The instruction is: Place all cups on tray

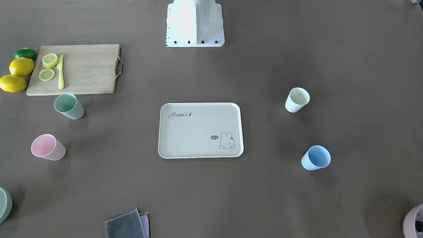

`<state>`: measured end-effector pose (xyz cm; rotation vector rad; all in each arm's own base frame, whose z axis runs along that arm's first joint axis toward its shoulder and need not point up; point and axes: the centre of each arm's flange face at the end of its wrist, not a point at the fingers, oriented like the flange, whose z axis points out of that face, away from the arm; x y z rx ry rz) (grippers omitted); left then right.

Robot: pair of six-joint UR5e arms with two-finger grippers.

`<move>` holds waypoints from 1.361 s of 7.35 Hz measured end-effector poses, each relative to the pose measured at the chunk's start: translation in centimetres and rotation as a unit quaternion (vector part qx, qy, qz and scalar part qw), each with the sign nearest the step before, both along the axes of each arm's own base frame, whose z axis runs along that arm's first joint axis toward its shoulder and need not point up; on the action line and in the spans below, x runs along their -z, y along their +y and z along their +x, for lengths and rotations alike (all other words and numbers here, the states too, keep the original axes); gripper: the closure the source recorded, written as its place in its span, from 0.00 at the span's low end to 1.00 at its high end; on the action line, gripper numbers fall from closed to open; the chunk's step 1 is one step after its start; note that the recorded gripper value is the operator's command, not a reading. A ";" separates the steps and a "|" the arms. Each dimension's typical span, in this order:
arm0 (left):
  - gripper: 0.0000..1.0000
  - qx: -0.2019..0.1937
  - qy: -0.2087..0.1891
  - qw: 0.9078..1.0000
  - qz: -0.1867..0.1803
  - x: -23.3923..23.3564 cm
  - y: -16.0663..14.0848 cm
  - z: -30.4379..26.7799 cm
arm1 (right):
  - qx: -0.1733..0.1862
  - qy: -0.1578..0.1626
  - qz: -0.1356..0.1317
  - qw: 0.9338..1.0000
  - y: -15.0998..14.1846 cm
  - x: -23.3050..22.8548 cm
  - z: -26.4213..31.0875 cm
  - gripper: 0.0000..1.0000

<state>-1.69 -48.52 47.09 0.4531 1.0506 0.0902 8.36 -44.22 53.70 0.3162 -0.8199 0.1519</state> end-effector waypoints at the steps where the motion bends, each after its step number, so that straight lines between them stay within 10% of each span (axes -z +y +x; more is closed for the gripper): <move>1: 0.02 -0.005 0.013 0.999 -0.035 1.8 -0.5 3.9 | 0.005 0.008 -0.025 1.000 -1.9 1.2 -1.9 0.00; 7: 0.07 -0.022 -0.064 0.992 -0.107 3.0 3.9 27.1 | 0.050 0.057 -0.064 0.995 -7.2 5.7 -11.0 0.00; 10: 0.45 -0.027 -0.088 0.990 -0.106 1.2 4.7 30.1 | 0.054 0.058 -0.062 0.995 -7.3 5.6 -11.2 0.00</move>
